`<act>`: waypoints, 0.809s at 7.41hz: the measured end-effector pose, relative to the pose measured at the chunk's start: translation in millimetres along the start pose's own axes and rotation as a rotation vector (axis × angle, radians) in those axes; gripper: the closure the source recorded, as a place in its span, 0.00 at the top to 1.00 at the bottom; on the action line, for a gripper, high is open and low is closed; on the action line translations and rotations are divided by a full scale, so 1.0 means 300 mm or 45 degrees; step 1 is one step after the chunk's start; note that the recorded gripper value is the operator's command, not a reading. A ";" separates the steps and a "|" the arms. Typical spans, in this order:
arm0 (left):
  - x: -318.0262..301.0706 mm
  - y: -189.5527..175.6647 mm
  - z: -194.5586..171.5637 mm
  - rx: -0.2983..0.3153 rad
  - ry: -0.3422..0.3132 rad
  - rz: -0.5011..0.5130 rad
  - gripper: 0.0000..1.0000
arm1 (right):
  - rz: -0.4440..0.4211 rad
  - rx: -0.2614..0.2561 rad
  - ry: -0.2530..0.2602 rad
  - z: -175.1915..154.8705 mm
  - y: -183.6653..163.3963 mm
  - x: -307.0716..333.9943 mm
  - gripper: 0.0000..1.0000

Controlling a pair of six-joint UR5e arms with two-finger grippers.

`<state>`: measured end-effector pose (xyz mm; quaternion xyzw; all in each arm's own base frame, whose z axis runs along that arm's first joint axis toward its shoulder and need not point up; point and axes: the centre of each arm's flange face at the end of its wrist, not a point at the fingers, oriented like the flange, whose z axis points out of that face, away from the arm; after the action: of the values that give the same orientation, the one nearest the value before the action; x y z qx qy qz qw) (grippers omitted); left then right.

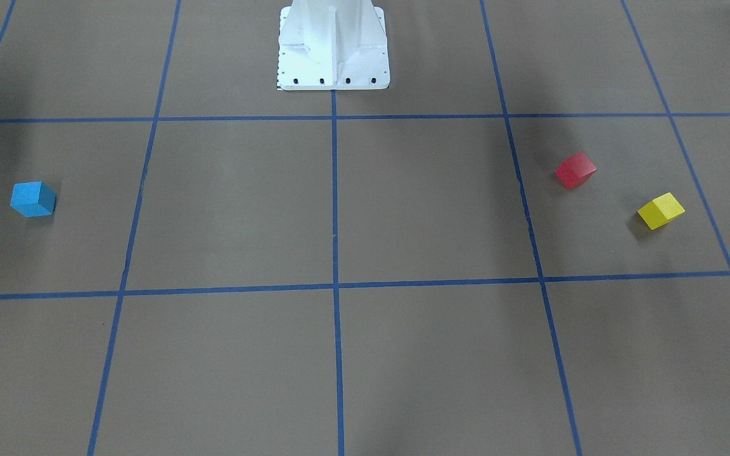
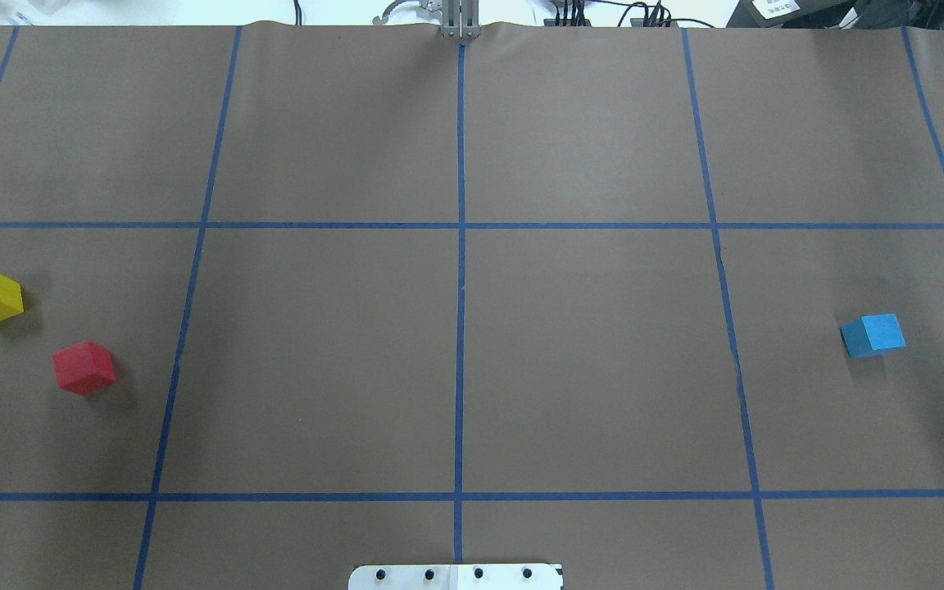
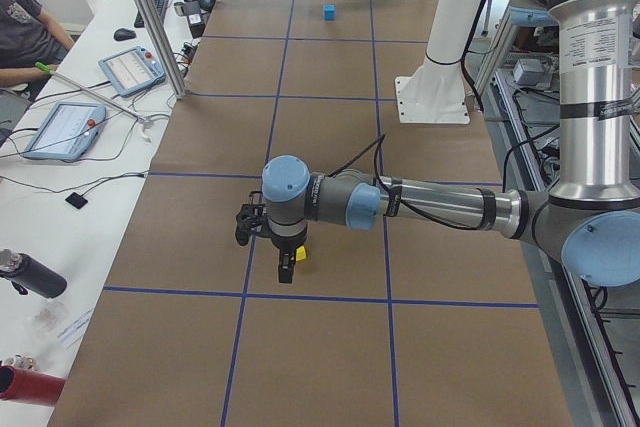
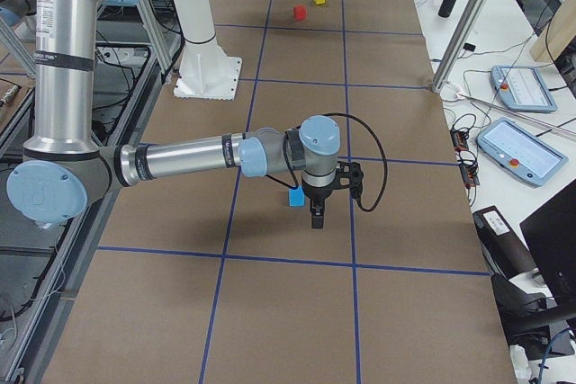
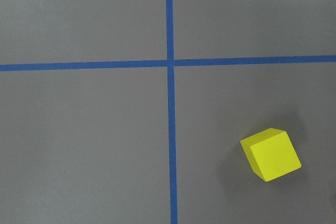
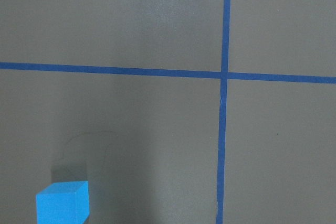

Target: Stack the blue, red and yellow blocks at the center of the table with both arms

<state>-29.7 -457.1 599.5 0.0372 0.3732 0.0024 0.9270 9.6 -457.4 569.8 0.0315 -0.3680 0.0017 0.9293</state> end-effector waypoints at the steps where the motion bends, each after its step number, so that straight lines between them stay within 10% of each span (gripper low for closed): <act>1: 0.005 0.003 -0.005 0.005 0.002 0.005 1.00 | 0.000 0.000 -0.001 -0.001 0.000 -0.001 1.00; 6: 0.024 0.018 -0.025 0.021 0.013 0.021 1.00 | -0.006 0.000 -0.008 0.008 0.004 0.003 1.00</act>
<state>-29.6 -451.1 589.6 0.0478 0.3774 0.0072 0.9248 8.5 -456.5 572.4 0.0323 -0.3710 -0.0008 0.9281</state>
